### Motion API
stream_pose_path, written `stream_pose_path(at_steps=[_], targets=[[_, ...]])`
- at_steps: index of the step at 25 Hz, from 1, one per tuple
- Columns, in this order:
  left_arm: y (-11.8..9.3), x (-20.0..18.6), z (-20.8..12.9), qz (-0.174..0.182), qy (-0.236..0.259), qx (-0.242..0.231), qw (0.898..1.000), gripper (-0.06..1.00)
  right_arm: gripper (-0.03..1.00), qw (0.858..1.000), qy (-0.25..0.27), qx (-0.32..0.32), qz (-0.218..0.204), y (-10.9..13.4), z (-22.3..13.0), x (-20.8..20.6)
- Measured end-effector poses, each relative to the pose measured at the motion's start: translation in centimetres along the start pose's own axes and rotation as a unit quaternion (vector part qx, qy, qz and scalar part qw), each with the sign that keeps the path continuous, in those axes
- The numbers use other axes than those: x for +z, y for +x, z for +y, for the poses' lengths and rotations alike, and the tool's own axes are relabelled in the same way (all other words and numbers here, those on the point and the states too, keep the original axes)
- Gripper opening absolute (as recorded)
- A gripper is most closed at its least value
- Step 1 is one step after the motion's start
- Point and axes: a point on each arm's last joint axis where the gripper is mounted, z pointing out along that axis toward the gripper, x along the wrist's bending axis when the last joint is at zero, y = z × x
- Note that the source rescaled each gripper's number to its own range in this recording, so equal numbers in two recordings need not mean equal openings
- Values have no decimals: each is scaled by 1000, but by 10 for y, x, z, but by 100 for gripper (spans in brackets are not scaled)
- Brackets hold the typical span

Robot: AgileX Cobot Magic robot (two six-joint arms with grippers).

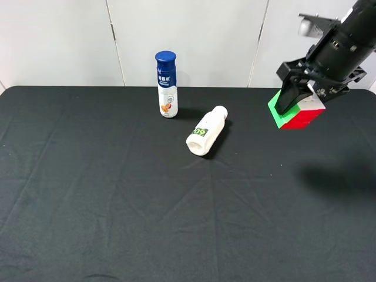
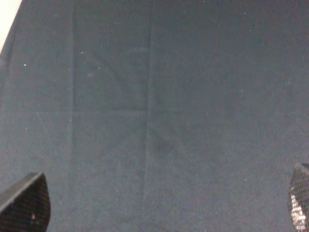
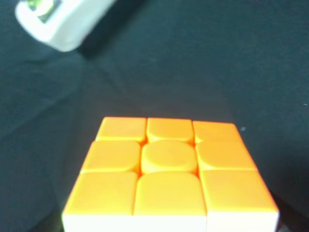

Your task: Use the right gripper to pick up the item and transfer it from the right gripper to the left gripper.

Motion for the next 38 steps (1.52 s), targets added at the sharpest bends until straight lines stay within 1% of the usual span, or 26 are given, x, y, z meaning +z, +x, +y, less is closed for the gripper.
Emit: stream_pose_path(at_steps=[5,9,12,16,20,22,25,28,31,34,36,38], targets=[[0,0,0,0,0,0,1000,96,1,999,-19,-29,29,12,-8,-21],[0,0,0,0,0,0,1000,96,1,996,-26,-51,65,22,-14,-33],[0,0,0,0,0,0,1000,96,1,992,-26,-87,83,33,-17,-36],[0,0,0,0,0,0,1000,96,1,981,-17,-164,101,59,-21,-31],[0,0,0,0,0,0,1000,96,1,965,-7,-231,121,88,-28,-26],[0,0,0,0,0,0,1000,96,1,958,-5,-255,132,100,-32,-25],[0,0,0,0,0,3,1000,96,1,951,-17,-265,155,114,-33,-24],[0,-1,0,-1,-1,29,1000,96,1,950,-29,-253,183,121,-33,-26],[0,-3,4,-2,-1,57,998,96,1,949,-32,-245,198,123,-32,-27],[-1,-1,18,-6,28,90,996,96,1,948,-29,-239,206,125,-31,-25],[-3,4,30,-21,49,126,991,96,1,948,-26,-237,209,125,-28,-22],[-8,10,42,-44,61,145,986,96,1,948,-26,-237,210,126,-23,-19]])
